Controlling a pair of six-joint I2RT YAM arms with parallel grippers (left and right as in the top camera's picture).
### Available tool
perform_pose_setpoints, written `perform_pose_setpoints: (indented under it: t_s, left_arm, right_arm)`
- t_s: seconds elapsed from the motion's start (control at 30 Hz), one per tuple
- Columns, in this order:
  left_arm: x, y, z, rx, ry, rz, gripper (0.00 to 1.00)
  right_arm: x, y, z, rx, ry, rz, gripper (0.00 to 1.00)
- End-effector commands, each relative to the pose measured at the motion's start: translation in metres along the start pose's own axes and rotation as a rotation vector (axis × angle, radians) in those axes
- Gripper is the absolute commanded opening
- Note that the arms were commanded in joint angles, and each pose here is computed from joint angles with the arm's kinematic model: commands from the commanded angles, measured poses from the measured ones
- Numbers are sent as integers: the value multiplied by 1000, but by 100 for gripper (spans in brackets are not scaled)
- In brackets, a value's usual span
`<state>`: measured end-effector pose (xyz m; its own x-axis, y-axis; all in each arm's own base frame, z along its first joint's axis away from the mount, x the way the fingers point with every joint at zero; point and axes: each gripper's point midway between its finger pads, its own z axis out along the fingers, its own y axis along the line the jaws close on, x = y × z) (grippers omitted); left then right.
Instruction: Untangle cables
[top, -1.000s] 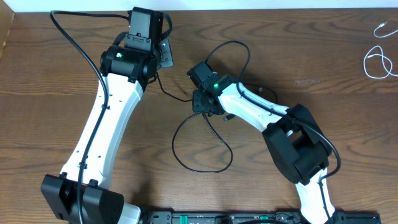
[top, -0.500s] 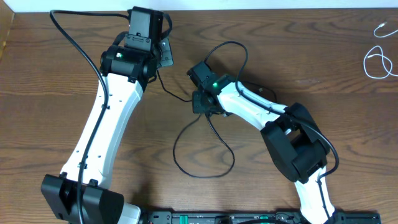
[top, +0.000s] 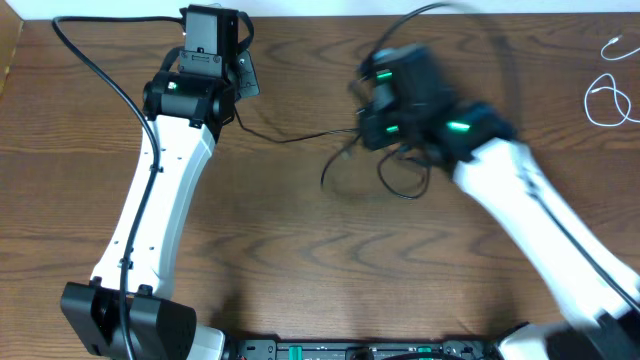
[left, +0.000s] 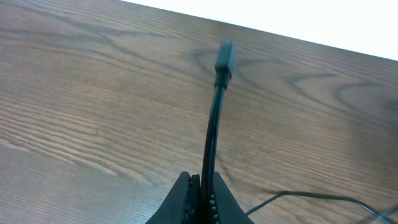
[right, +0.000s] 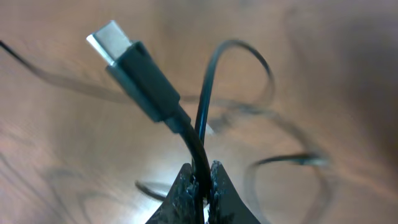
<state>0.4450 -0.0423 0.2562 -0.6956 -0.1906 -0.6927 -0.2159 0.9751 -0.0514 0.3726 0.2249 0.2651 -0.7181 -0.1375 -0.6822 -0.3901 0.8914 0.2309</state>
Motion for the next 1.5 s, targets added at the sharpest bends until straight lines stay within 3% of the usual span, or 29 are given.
perform_pose_setpoints:
  t_s: [0.0, 0.27, 0.43, 0.7, 0.9, 1.2, 1.47]
  left_arm:
    - [-2, 2, 1, -17, -4, 5, 8]
    - [0, -1, 1, 1, 8, 3, 8]
    - [1, -4, 1, 17, 15, 3, 8]
    - [1, -4, 1, 17, 15, 3, 8]
    - [1, -4, 1, 17, 15, 3, 8]
    - [-1, -4, 1, 21, 4, 1, 8]
    - [-1, -4, 1, 20, 5, 0, 8]
  right_arm:
    - [-25, -20, -49, 32, -127, -8, 1]
    - [-60, -93, -163, 200, -424, 142, 1]
    - [-57, -160, -191, 352, -487, 318, 1]
    - [-25, -279, -190, 571, -452, 629, 1]
    - [18, -362, -217, 843, -485, 883, 1]
    - [56, -438, -263, 1094, -581, 1017, 1]
    - [97, -505, -260, 1243, -559, 1075, 1]
